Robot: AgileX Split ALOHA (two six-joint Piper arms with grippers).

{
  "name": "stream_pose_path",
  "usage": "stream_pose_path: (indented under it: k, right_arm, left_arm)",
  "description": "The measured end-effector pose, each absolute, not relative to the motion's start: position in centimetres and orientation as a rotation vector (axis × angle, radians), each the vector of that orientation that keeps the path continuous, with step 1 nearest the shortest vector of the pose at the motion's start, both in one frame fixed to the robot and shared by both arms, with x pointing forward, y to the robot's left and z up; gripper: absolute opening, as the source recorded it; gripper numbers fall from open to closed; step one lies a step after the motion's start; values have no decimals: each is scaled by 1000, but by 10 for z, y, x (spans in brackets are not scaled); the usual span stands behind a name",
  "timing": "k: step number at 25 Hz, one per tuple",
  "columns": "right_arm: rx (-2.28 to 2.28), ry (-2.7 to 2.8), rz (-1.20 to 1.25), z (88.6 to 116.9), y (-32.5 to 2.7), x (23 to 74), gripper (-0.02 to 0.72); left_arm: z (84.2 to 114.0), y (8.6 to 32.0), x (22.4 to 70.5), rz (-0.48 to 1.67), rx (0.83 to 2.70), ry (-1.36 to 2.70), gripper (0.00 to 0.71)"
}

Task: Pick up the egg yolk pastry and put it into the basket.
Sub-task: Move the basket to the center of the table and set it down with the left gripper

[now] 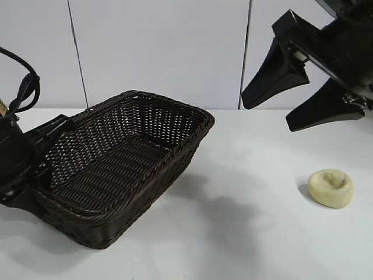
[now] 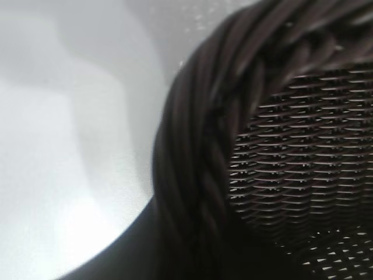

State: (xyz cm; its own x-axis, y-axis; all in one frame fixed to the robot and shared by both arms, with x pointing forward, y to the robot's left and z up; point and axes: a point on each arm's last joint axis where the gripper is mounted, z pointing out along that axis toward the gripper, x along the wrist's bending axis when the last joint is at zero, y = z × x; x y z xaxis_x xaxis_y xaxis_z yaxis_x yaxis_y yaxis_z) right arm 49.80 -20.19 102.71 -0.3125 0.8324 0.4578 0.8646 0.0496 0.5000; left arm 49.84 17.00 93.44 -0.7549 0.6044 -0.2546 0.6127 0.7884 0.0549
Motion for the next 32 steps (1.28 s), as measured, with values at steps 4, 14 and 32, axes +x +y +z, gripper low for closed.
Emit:
stream_pose_path:
  k: [4,14,32]
  right_arm:
    - [-1815,-2243,-1125,1027,-202,498,561]
    - [-1815,-2243,-1125,1027,-202,498,561]
    - [-1816,-2243,-1126,1027,-202,498,561]
  left_arm:
    - [953,167,512,-32,1025,2662,100]
    - [987,188,542,-69,1316,2490,100]
    - [993,195,569,-246,2030,2002,100]
